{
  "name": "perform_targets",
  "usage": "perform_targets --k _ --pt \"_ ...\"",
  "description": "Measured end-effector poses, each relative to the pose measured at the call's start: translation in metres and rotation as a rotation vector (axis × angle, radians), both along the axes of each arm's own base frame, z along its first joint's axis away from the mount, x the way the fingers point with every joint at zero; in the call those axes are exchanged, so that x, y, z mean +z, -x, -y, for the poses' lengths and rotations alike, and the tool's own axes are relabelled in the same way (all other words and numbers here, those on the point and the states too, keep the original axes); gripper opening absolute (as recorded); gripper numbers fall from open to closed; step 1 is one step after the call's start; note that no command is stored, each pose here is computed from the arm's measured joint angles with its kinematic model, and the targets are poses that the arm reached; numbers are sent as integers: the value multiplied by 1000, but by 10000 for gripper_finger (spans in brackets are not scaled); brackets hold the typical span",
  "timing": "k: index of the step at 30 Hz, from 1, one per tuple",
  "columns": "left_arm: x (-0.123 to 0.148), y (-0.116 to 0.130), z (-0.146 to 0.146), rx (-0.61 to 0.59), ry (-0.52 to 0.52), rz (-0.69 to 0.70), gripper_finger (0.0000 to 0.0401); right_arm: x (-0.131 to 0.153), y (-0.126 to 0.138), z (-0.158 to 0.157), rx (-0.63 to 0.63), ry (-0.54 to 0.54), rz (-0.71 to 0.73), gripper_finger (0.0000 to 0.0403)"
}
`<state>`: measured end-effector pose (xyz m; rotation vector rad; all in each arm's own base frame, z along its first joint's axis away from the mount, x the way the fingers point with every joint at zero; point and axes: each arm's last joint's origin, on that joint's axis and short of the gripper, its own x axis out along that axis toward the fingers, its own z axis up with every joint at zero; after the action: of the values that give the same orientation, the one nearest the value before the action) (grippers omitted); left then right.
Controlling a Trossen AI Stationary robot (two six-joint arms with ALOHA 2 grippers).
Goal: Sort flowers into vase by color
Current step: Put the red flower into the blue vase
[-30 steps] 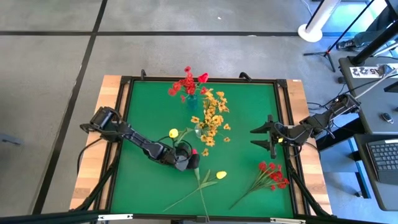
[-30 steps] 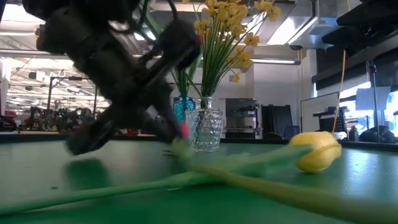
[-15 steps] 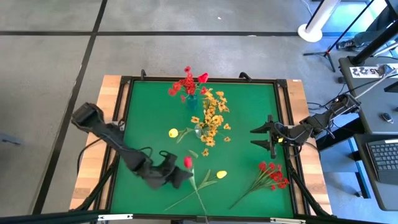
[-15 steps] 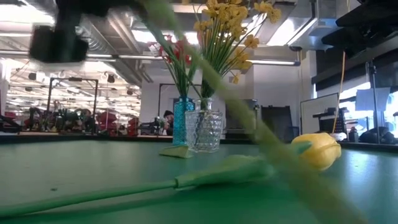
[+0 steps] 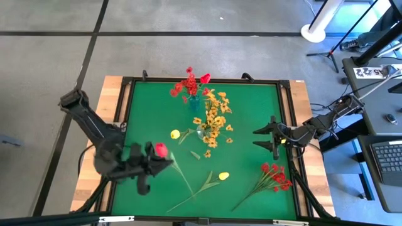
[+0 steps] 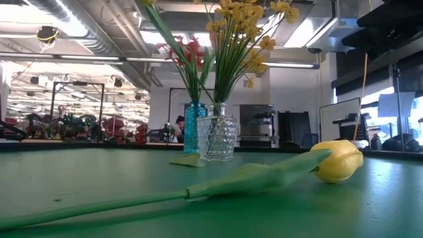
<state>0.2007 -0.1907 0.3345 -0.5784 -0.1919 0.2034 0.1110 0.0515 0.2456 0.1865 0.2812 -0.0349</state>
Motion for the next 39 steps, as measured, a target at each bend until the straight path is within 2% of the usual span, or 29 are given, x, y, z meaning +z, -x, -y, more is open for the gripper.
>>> perform_targets --k 4,6,9,11,17,26,32,35,39 --pt "16 6 -15 46 -102 9 0 0 0 0 -1 0 0 220" --pt "21 7 -22 84 -117 7 0 0 0 0 -2 1 0 220" --pt "30 10 -37 188 -142 -14 0 0 0 0 -4 14 1 220" --pt "35 12 -47 249 -197 -41 0 0 0 1 -26 38 5 220" --pt "55 20 -80 375 -310 -67 0 0 0 3 -64 105 11 220" --pt "70 21 -133 616 -499 -159 0 1 0 5 -140 126 22 220" --pt "70 13 -154 652 -631 -183 0 2 1 8 -243 159 35 220" --pt "64 6 -161 613 -689 -206 0 2 1 9 -295 175 42 220" --pt "59 0 -166 553 -710 -201 0 2 1 10 -338 178 50 220"
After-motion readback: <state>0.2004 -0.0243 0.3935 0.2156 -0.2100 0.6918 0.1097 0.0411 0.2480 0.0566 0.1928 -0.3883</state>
